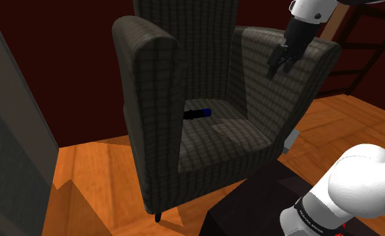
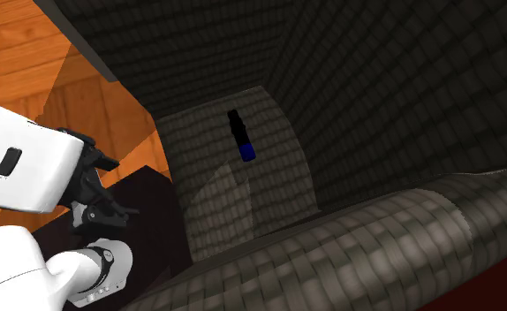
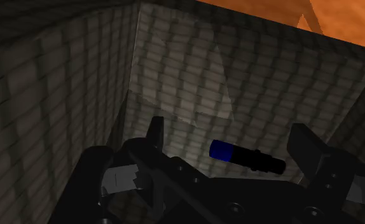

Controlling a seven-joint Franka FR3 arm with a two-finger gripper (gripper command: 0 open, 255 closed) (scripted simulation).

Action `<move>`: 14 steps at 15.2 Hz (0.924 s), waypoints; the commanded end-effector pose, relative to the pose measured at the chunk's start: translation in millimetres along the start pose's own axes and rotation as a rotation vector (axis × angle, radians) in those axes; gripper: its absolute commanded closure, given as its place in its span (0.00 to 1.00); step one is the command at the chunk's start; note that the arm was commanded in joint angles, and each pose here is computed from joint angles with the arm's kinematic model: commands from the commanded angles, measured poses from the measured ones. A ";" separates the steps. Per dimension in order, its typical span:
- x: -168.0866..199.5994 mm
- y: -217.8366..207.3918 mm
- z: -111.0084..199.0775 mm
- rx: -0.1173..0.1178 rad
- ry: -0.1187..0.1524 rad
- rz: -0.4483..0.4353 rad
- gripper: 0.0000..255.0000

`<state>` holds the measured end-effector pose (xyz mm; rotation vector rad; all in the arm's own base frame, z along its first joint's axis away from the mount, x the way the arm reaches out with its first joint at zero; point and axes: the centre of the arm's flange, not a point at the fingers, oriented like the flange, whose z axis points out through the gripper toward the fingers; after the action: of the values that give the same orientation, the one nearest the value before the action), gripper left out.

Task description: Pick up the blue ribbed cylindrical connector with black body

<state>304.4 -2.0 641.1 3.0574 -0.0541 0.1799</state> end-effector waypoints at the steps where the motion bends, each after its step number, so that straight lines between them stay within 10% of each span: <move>1: 0.0 0.0 0.0 0.000 0.000 0.000 0.00; 14: 118.4 7.9 124.0 0.065 0.009 -0.609 0.00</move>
<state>426.5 -26.3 541.0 2.9846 0.8007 0.1530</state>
